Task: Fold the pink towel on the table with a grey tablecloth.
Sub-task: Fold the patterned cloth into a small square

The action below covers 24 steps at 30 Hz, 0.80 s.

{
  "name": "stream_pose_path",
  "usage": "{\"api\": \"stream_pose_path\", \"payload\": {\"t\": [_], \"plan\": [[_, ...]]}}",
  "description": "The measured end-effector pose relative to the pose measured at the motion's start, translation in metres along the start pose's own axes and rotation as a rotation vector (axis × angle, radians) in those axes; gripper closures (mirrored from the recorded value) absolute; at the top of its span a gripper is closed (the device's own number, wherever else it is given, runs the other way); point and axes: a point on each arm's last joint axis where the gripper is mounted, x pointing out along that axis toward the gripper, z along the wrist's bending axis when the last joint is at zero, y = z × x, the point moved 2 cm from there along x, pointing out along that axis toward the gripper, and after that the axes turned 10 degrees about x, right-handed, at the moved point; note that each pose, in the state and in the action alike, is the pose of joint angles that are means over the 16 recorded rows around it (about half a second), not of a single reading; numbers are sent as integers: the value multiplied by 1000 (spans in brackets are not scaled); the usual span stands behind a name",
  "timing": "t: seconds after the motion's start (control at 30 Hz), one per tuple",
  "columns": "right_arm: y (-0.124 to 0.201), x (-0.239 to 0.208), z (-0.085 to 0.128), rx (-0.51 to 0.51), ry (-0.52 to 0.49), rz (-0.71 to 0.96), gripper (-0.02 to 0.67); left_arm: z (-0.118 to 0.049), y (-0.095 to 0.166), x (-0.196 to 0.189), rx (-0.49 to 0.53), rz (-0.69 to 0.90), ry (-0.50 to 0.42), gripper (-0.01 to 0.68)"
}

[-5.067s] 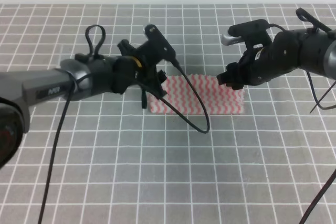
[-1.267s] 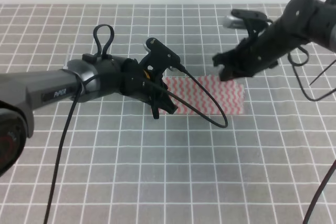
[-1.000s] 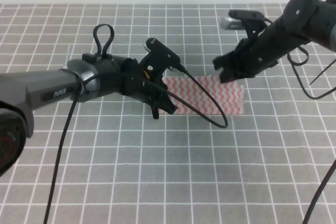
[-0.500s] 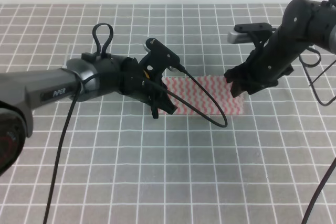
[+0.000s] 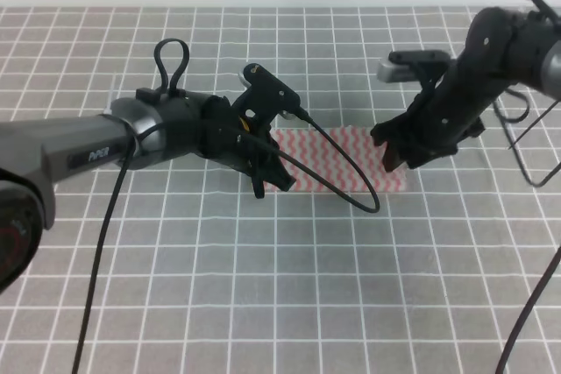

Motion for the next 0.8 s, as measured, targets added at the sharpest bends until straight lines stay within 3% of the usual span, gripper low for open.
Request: {"api": "stream_pose_path", "payload": {"t": [0.8], "plan": [[-1, 10, -5, 29, 40, 44, 362, 0, 0, 0, -1, 0, 0, 674]]}}
